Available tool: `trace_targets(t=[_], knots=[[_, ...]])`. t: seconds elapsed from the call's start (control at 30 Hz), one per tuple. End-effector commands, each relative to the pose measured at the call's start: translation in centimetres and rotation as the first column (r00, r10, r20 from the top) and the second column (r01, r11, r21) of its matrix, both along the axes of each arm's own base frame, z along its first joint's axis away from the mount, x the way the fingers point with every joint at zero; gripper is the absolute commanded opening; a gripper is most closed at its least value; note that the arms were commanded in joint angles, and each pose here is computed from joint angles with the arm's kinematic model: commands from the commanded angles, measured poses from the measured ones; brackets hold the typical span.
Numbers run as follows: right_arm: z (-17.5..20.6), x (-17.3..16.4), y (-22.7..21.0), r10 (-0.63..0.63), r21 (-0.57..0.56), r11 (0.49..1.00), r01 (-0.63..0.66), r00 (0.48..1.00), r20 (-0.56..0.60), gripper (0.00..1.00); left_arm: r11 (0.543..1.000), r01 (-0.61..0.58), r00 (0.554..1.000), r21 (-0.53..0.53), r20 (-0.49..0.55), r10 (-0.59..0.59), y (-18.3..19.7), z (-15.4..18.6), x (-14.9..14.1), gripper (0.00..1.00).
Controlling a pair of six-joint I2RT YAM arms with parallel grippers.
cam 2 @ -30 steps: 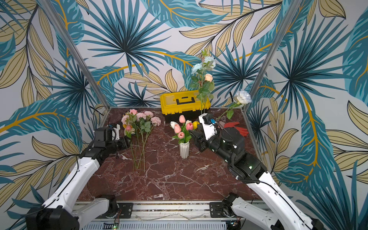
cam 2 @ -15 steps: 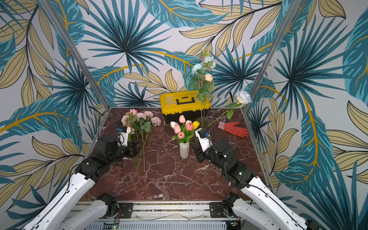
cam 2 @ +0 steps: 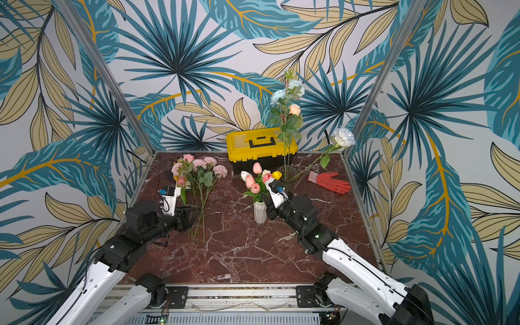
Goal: Pick out pink flowers from the vase
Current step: Pick up the flower from the vase.
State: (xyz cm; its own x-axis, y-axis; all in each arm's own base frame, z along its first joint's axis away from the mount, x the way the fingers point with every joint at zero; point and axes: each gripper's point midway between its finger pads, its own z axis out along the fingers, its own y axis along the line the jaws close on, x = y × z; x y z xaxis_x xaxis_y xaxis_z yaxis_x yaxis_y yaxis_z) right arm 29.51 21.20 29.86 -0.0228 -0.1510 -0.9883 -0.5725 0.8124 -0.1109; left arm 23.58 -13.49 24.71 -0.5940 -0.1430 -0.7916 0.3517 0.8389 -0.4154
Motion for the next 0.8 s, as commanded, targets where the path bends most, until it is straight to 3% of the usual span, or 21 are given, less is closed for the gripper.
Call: trace_targets(t=[0.0, 0.13, 0.77], knots=[[1.3, 0.2, -0.7, -0.038, 0.048, 0.998, 0.035, 0.998, 0.052, 0.28, 0.999, 0.022, 1.0, 0.04, -0.017, -0.021, 0.0, -0.6, -0.6, 0.54], [0.8, -0.2, -1.5, -0.058, 0.05, 0.997, 0.056, 0.998, 0.04, 0.27, 0.996, 0.016, 0.999, 0.089, -0.03, -0.013, 0.3, -1.5, -0.9, 0.55], [-1.0, 2.0, -1.1, -0.085, 0.06, 0.995, 0.084, 0.996, 0.002, 0.22, 0.996, 0.009, 0.998, 0.086, -0.055, -0.004, 0.2, -2.2, -0.6, 0.55]])
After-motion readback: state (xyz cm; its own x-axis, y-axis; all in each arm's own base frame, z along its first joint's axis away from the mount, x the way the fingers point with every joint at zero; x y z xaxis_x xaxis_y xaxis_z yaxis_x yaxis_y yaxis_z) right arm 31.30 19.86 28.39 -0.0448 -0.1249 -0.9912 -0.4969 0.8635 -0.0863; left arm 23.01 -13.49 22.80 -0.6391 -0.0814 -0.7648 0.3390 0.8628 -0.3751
